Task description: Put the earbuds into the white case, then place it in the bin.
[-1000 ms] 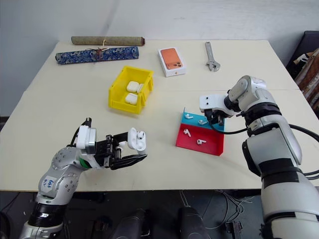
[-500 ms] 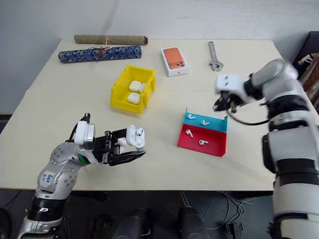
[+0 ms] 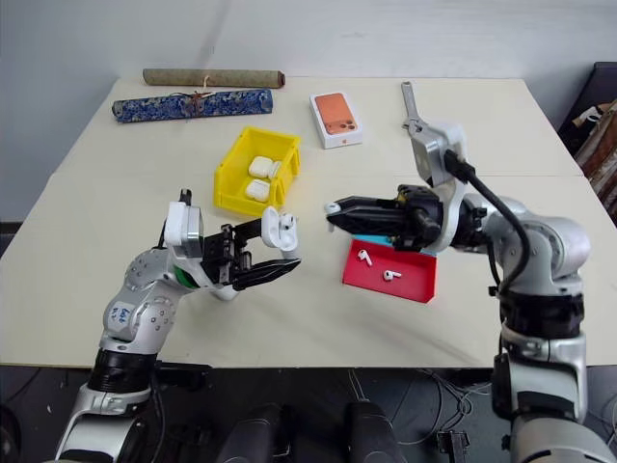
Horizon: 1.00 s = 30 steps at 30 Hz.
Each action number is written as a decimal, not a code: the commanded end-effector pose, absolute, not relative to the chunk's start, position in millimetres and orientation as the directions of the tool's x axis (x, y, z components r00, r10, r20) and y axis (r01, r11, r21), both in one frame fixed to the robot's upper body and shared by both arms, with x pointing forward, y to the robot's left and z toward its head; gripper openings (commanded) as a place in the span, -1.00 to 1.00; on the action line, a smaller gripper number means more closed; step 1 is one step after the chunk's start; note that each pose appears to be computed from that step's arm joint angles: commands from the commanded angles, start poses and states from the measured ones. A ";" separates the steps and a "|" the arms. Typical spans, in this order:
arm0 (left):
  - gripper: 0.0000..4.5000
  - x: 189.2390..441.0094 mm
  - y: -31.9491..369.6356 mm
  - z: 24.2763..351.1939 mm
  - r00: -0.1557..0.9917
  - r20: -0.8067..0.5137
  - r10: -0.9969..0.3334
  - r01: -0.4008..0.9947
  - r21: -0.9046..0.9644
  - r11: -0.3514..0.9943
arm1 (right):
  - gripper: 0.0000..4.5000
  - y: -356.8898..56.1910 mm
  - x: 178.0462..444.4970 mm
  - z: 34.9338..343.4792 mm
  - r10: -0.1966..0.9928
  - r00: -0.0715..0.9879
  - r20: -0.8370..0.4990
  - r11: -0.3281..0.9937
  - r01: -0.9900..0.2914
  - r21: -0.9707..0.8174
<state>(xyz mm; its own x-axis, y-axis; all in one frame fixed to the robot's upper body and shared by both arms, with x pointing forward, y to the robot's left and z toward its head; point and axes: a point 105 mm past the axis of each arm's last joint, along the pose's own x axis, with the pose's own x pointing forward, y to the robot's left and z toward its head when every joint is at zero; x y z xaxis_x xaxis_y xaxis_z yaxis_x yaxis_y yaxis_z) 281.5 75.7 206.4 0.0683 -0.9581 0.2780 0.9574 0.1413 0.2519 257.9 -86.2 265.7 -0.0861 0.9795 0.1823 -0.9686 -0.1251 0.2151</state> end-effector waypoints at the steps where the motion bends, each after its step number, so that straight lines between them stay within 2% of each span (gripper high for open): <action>1: 0.23 279.1 70.0 214.2 0.028 0.308 -0.951 0.956 0.269 0.115 | -0.80 -79.1 247.4 275.2 0.972 -0.085 0.217 -0.124 -0.977 0.172; 10: 0.23 277.9 64.3 215.2 0.015 0.321 -0.947 0.957 0.269 0.107 | -0.80 -65.9 255.6 264.4 0.982 -0.055 0.182 -0.085 -0.983 0.161; 30: 0.23 275.7 62.5 217.2 0.022 0.318 -0.948 0.955 0.275 0.115 | -0.80 -66.2 268.8 228.3 1.000 0.001 0.020 -0.002 -0.991 0.135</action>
<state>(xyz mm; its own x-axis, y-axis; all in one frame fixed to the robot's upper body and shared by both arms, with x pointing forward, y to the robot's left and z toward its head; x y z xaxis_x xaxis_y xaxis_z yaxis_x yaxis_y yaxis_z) 284.5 64.5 197.7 0.0709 -0.9587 0.2755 0.9723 0.1281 0.1955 269.7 -67.2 240.1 -0.0061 0.9970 0.0770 -0.9932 -0.0149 0.1151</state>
